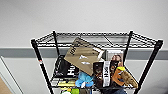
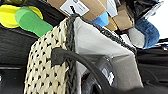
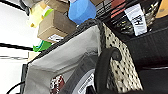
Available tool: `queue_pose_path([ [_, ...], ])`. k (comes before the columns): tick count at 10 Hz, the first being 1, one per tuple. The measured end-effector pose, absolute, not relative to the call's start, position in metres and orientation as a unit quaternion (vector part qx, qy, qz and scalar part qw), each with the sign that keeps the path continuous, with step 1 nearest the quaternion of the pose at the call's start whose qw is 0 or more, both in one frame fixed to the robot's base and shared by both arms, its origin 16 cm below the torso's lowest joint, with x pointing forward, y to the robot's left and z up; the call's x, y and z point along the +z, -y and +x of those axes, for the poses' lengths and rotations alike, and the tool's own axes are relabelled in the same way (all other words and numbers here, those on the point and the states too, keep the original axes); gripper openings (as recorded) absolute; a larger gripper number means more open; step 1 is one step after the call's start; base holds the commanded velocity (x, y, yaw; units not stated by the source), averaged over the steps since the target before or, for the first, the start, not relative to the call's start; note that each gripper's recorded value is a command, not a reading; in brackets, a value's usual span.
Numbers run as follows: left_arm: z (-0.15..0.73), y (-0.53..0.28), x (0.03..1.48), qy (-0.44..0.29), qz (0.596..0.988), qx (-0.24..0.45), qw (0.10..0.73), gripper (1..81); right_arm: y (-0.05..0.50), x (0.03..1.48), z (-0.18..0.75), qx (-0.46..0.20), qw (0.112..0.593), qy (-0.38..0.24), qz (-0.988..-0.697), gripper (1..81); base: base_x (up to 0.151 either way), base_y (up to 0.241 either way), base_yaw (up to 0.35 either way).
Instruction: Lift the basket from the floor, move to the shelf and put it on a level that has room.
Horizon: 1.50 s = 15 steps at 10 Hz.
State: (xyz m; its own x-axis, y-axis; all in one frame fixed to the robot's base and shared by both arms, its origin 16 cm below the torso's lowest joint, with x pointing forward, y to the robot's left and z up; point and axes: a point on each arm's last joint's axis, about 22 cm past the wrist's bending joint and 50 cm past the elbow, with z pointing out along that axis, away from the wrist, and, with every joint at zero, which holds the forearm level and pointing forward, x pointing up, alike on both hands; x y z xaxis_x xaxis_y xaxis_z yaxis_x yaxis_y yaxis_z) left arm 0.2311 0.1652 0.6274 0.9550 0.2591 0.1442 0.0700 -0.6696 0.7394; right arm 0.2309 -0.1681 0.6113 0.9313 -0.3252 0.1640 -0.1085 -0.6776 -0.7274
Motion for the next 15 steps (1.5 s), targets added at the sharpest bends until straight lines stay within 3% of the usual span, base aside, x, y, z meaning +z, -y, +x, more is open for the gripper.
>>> queue_pose_path([
  [15, 0.249, -0.162, 0.807, -0.042, 0.848, 0.173, 0.498, 1.0, 0.174, 0.778, 0.253, -0.178, 0.474, -0.073, -0.859, 1.0, 0.0, 0.0, 0.0],
])
